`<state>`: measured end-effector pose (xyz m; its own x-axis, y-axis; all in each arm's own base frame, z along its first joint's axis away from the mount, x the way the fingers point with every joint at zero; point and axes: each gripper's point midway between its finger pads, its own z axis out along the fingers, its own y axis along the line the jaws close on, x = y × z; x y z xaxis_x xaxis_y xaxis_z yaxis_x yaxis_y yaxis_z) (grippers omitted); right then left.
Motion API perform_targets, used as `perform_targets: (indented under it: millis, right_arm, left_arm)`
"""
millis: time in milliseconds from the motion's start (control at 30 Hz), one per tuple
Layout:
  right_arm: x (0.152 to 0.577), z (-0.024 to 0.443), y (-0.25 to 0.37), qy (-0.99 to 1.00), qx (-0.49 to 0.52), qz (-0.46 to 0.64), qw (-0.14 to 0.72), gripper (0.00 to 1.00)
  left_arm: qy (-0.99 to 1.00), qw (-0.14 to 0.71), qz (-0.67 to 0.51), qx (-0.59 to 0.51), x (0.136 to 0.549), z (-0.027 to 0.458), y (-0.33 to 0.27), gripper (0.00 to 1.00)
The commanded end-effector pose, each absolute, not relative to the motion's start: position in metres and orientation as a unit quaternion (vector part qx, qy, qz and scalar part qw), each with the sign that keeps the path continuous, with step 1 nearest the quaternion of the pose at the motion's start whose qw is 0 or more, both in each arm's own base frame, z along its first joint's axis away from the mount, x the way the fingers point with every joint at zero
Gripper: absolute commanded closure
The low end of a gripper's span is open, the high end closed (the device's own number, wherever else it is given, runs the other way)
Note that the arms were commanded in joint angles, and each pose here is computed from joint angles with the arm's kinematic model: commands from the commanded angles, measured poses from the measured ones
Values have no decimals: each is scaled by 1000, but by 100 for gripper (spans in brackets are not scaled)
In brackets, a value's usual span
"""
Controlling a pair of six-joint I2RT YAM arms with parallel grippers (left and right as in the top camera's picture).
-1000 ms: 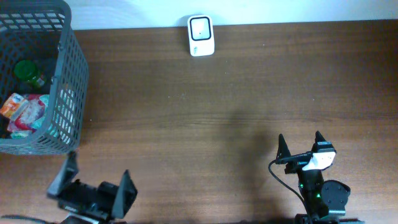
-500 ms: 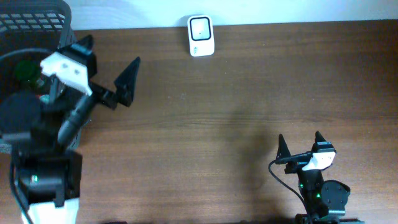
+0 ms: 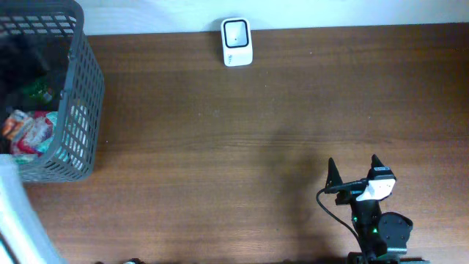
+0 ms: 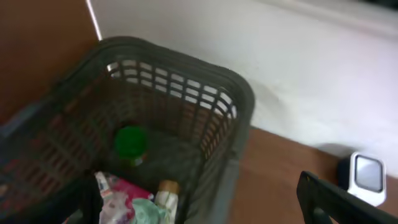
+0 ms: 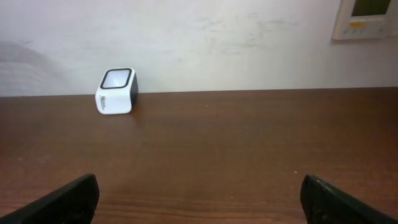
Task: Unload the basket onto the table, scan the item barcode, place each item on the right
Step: 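Reach the left gripper into the basket and grasp the mint-green wipes pack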
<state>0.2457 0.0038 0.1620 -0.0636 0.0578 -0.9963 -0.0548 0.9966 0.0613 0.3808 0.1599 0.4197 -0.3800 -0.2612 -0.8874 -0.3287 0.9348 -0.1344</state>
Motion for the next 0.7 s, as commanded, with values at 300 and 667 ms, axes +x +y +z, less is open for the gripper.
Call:
perform_targets:
  millis: [300, 667]
  right_arm:
    - [246, 159, 5, 730, 3, 45, 682, 1]
    - [246, 159, 5, 730, 3, 45, 682, 1]
  left_arm:
    - [917, 268, 68, -288, 396, 212, 278, 1]
    - [966, 128, 32, -221, 396, 129, 232, 28]
